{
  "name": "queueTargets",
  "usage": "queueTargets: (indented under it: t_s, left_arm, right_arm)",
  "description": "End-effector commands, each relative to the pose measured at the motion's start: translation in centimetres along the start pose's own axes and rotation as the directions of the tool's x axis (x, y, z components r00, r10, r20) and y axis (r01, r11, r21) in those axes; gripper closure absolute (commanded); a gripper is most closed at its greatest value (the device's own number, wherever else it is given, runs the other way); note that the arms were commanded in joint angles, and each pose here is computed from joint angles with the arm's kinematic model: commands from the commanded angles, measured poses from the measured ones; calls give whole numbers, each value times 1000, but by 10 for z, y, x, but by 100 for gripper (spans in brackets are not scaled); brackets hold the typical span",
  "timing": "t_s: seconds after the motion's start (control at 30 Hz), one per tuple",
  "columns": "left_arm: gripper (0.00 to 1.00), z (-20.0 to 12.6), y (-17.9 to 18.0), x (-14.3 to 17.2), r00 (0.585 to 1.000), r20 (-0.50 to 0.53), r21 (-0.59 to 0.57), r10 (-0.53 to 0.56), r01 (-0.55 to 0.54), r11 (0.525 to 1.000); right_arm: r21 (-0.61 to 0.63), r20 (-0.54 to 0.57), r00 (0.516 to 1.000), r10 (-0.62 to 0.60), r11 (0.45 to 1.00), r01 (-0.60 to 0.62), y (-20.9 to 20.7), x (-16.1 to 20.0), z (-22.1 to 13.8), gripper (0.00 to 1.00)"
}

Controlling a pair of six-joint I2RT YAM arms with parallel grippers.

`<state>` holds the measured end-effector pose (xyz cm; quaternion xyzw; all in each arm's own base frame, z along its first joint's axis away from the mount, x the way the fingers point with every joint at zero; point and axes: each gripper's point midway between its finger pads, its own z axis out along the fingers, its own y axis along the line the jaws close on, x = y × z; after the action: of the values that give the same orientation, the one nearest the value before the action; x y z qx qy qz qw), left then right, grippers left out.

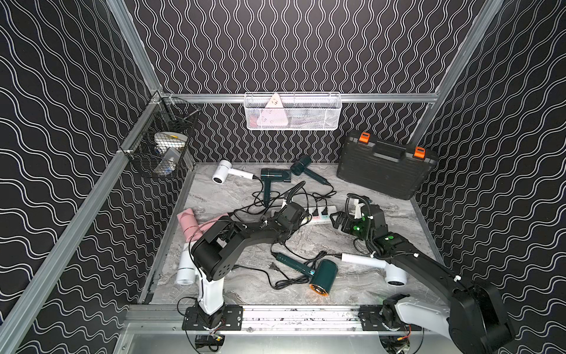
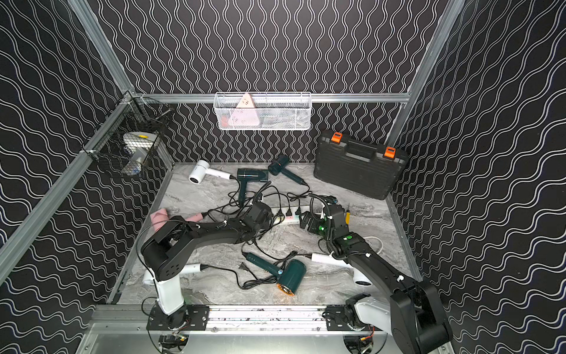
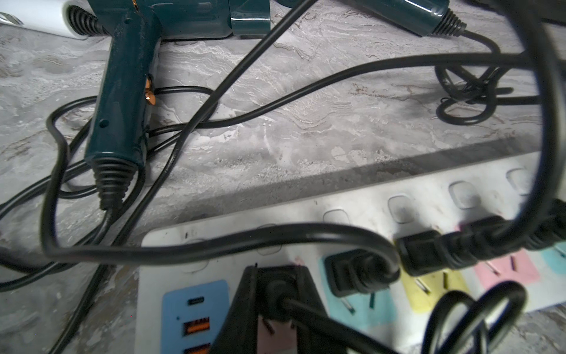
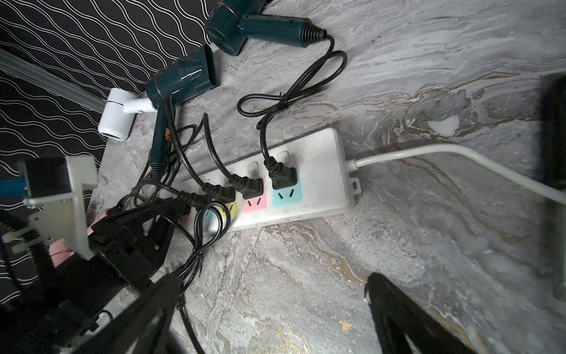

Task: Charge the blow dryers
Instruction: Insert the plug into the socket, then adjust the socket at the center of the board.

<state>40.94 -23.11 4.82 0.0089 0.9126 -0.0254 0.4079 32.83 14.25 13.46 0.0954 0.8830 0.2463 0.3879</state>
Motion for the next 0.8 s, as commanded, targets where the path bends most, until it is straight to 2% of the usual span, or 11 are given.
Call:
queueTargets:
  t_s: [0.0, 0.23, 0.5, 0.67, 0.77]
  left_arm:
    - [79, -15, 14, 74, 942, -325, 22, 86, -83, 996]
    - [50, -37, 0, 29, 961, -264, 67, 88, -73, 995]
    - [28, -64, 3, 3, 975, -212, 86, 71, -54, 995]
    - [8, -101, 18, -18, 991, -128, 87, 29, -18, 996]
    - [1, -128, 29, -35, 999, -52, 99, -4, 9, 995]
  right_arm:
    - [11, 4, 1000, 0, 1000, 0, 0, -3, 0, 0]
    - [37, -28, 1000, 1, 999, 0, 0, -5, 2, 0]
    - [57, -66, 998, 6, 998, -2, 0, -3, -1, 0]
    - [60, -65, 998, 9, 998, -5, 4, -8, -15, 0]
    - [56, -59, 998, 4, 998, -1, 7, -12, -27, 0]
